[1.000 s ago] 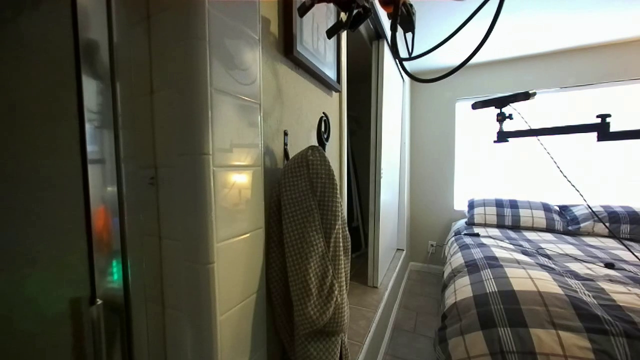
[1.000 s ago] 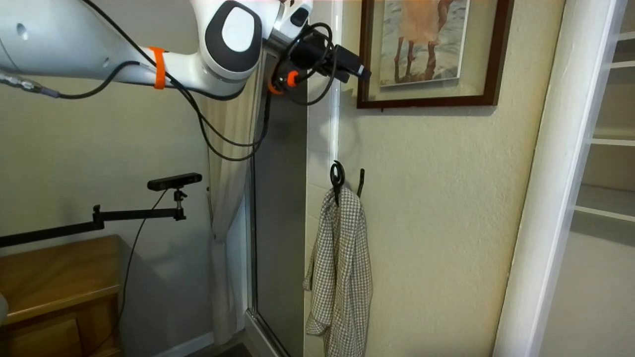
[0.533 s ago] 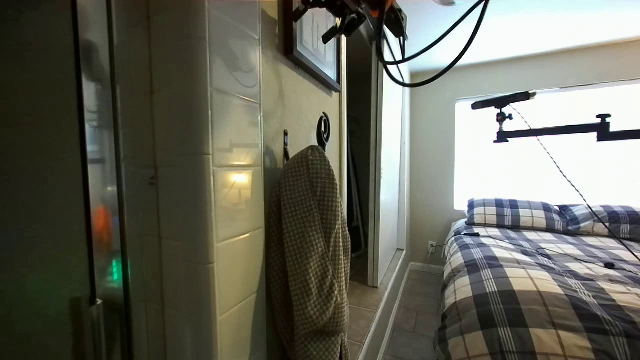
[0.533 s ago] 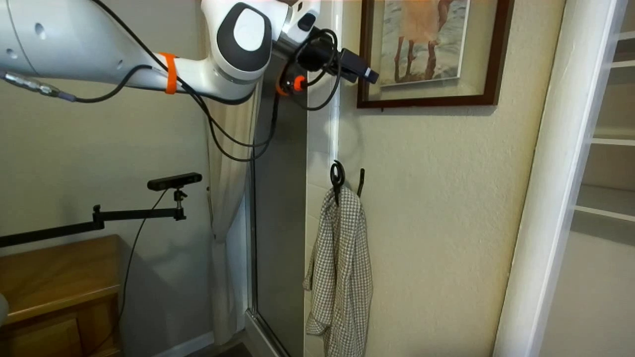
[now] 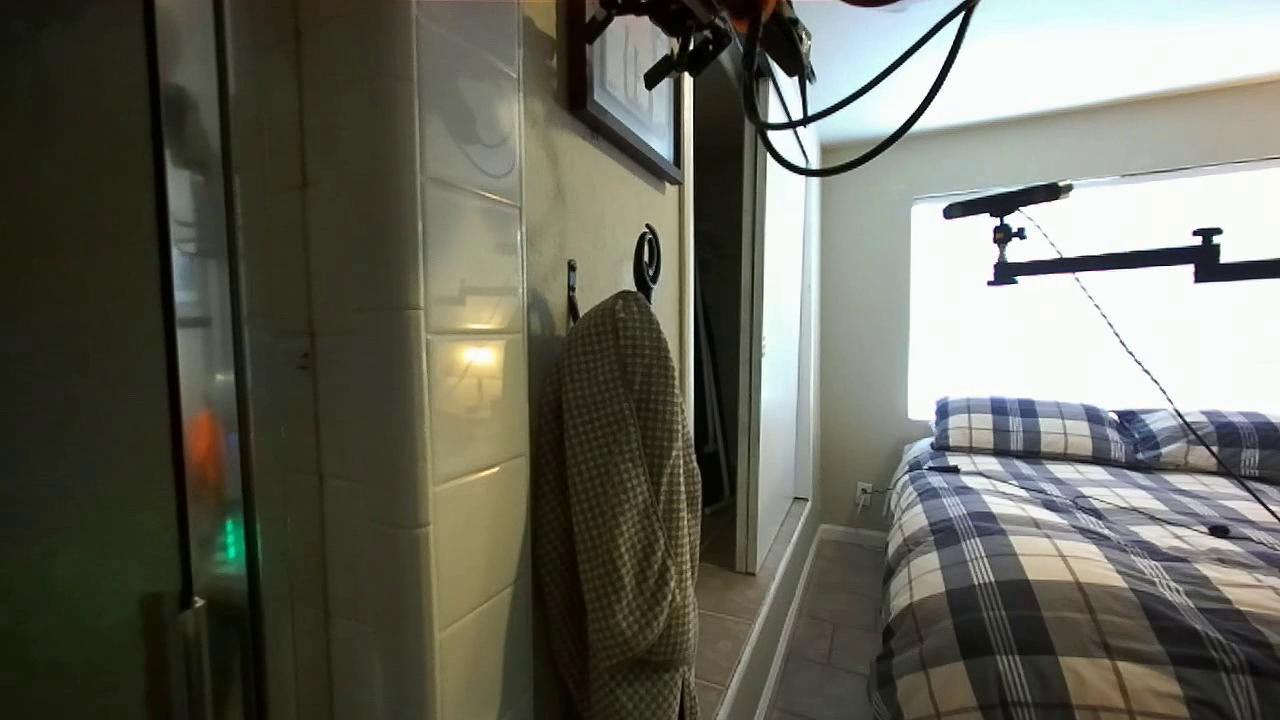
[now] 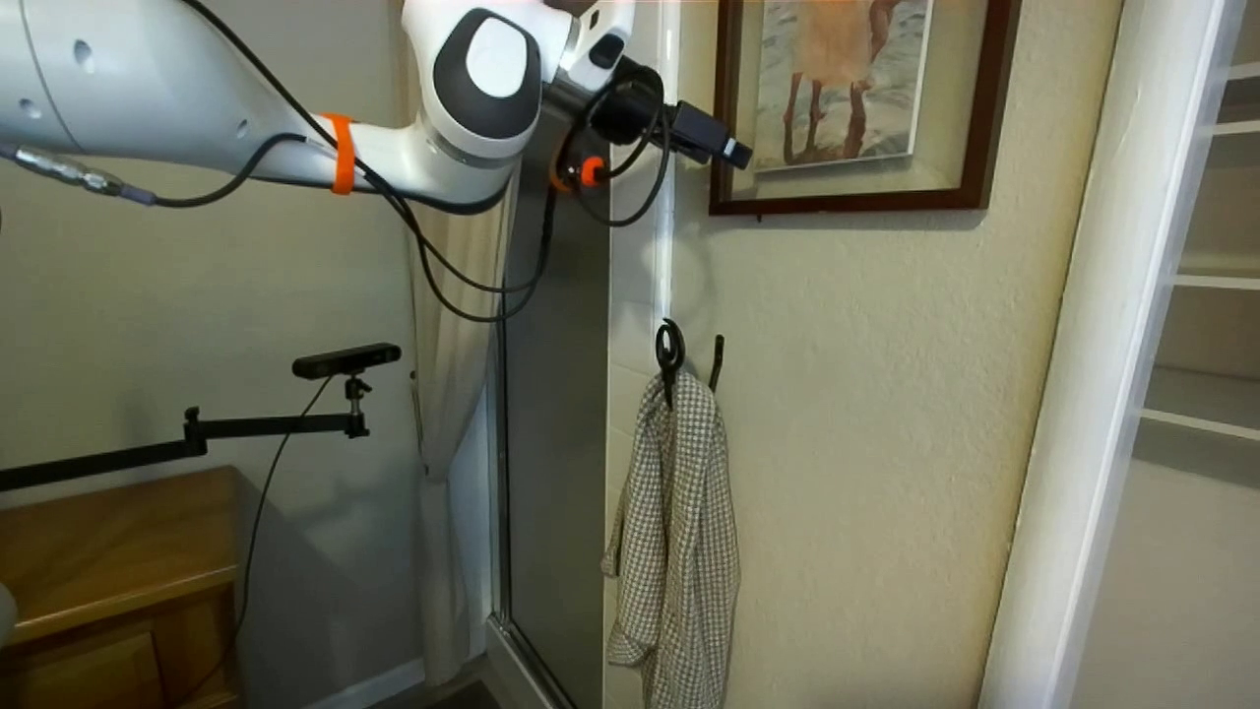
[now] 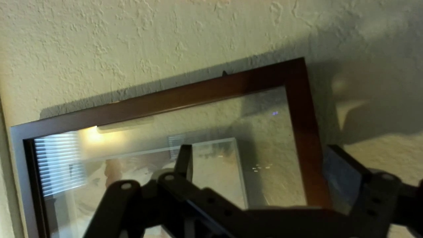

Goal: Move the picture frame to the right

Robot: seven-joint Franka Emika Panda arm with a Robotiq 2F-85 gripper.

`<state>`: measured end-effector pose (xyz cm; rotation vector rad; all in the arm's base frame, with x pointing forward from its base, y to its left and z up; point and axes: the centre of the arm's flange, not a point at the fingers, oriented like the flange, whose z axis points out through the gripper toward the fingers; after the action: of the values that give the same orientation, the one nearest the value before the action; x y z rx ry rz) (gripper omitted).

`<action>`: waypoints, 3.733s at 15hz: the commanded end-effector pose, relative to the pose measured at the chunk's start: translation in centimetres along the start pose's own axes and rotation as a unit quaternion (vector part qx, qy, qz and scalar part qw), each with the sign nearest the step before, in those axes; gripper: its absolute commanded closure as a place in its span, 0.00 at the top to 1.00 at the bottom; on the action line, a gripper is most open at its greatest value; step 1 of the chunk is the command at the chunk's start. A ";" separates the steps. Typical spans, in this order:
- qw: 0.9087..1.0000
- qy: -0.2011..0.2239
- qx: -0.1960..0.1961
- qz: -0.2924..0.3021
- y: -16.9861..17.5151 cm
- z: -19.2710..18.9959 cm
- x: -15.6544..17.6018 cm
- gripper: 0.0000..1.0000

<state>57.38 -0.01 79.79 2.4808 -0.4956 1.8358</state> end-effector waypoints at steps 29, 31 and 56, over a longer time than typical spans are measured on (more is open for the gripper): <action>0.988 -0.083 -0.130 -0.014 4.5 2.5 0.8 1.00; 0.982 -0.142 -0.118 -0.033 3.4 2.2 -0.2 1.00; 0.951 -0.187 0.072 -0.234 0.2 -24.1 -3.0 1.00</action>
<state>39.89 6.83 86.23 2.7684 0.1603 1.1912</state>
